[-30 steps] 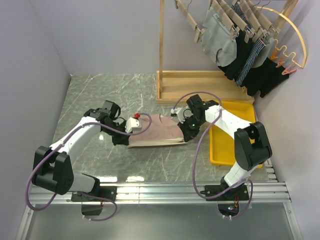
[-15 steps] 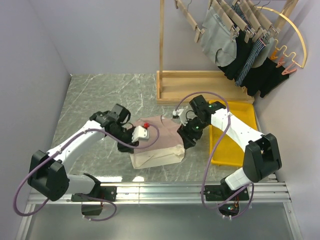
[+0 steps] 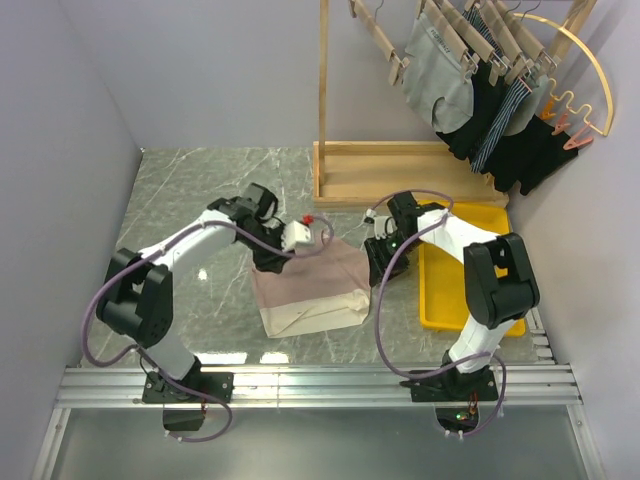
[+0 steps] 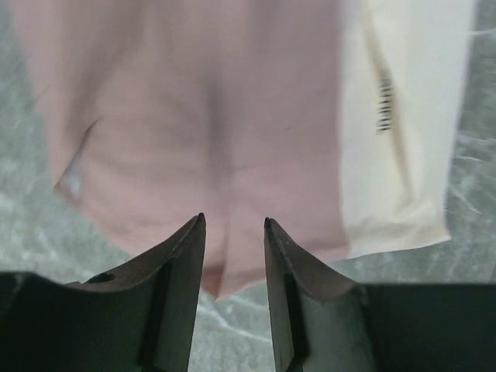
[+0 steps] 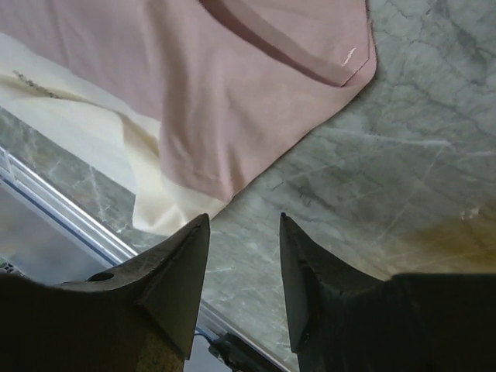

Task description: Clip the underwear to the hanger

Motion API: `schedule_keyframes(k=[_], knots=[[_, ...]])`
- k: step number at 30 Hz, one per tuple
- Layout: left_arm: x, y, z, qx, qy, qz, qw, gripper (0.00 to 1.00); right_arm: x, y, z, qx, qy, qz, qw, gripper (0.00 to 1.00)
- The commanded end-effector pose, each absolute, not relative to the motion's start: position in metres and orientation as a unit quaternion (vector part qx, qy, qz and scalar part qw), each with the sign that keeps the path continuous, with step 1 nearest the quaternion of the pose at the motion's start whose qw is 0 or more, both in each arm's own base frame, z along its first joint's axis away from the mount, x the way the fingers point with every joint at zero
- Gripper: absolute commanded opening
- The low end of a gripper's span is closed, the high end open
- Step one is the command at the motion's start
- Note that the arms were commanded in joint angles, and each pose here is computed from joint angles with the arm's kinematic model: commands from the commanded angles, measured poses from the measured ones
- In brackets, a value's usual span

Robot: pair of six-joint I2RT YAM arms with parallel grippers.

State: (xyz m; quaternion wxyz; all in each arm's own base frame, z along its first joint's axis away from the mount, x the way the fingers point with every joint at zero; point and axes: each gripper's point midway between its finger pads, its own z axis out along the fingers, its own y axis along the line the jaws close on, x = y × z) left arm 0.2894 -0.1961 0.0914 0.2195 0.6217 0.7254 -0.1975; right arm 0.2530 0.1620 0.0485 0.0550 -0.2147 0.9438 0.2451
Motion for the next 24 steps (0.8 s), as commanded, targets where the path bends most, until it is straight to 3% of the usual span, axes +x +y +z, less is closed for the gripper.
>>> schedule_keyframes(k=[1, 8, 12, 20, 22, 24], knots=[[0.246, -0.211, 0.101, 0.674, 0.681, -0.202, 0.203, 0.42, 0.255, 0.161, 0.034, -0.182, 0.954, 0.236, 0.039, 0.49], [0.185, -0.213, 0.069, 0.69, 0.682, -0.195, 0.145, 0.51, 0.252, 0.159, 0.016, -0.164, 0.957, 0.238, 0.008, 0.45], [0.173, -0.225, 0.059, 0.688, 0.684, -0.185, 0.16, 0.54, 0.252, 0.16, 0.012, -0.154, 0.957, 0.247, 0.0, 0.42], [0.157, -0.206, 0.044, 0.715, 0.667, -0.151, 0.149, 0.42, 0.251, 0.162, 0.01, -0.144, 0.953, 0.266, -0.013, 0.28], [0.156, -0.199, 0.043, 0.719, 0.665, -0.14, 0.142, 0.36, 0.254, 0.163, 0.014, -0.144, 0.952, 0.272, -0.011, 0.28], [0.157, -0.199, 0.048, 0.719, 0.665, -0.14, 0.149, 0.38, 0.256, 0.165, 0.022, -0.138, 0.95, 0.28, -0.003, 0.33]])
